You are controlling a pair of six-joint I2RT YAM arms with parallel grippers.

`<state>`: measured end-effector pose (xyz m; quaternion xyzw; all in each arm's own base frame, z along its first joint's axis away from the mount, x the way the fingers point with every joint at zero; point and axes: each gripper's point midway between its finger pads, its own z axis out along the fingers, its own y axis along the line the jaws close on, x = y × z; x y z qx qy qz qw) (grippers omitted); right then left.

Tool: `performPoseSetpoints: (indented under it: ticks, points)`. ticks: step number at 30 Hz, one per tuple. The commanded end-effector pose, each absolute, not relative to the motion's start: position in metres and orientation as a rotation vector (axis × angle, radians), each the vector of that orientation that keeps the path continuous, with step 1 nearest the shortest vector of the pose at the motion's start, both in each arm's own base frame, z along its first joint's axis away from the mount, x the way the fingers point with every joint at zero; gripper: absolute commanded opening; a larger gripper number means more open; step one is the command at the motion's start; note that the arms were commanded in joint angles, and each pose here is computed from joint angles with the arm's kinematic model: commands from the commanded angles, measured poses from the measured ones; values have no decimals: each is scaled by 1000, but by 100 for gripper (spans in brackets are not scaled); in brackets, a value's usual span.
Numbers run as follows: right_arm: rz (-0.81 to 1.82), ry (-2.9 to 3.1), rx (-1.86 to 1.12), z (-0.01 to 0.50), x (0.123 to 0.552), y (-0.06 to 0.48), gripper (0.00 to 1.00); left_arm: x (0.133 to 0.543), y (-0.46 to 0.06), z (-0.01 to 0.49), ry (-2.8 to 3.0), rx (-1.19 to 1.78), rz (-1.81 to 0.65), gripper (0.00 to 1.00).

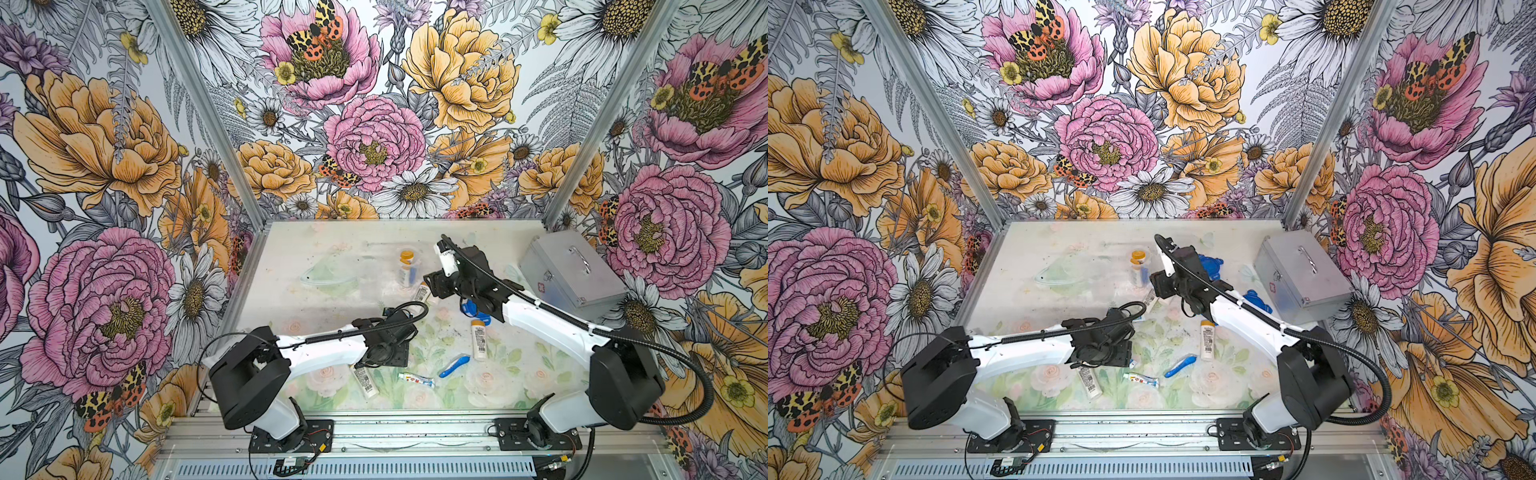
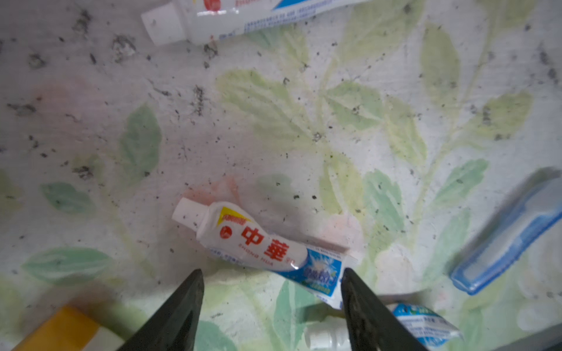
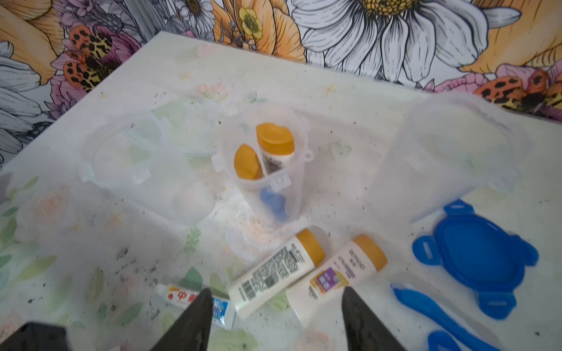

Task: Pack away toiletry kits
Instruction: Adjust the toiletry item at the center of the board.

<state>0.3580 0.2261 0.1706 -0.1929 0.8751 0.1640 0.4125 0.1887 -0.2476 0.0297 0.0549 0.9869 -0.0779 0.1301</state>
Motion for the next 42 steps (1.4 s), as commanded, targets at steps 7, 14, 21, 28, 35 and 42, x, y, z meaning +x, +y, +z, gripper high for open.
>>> performPoseSetpoints:
  ticks: [7,14,21,28,35,42]
  points:
    - [475,2274,-314,153,333,182,68,208,-293,21,2812,232,-245,65]
    - [513,2293,-246,146,324,165,68,200,-304,4,2840,412,-85,57]
    - [540,2319,-242,136,315,163,67,183,-282,22,2836,559,-35,57]
    - [546,2327,-238,133,311,162,66,186,-285,38,2776,700,-63,80]
    - [553,2333,-230,129,305,160,66,180,-277,51,2770,745,-87,80]
    - [554,2360,-243,120,307,163,66,182,-262,53,2750,765,-43,78]
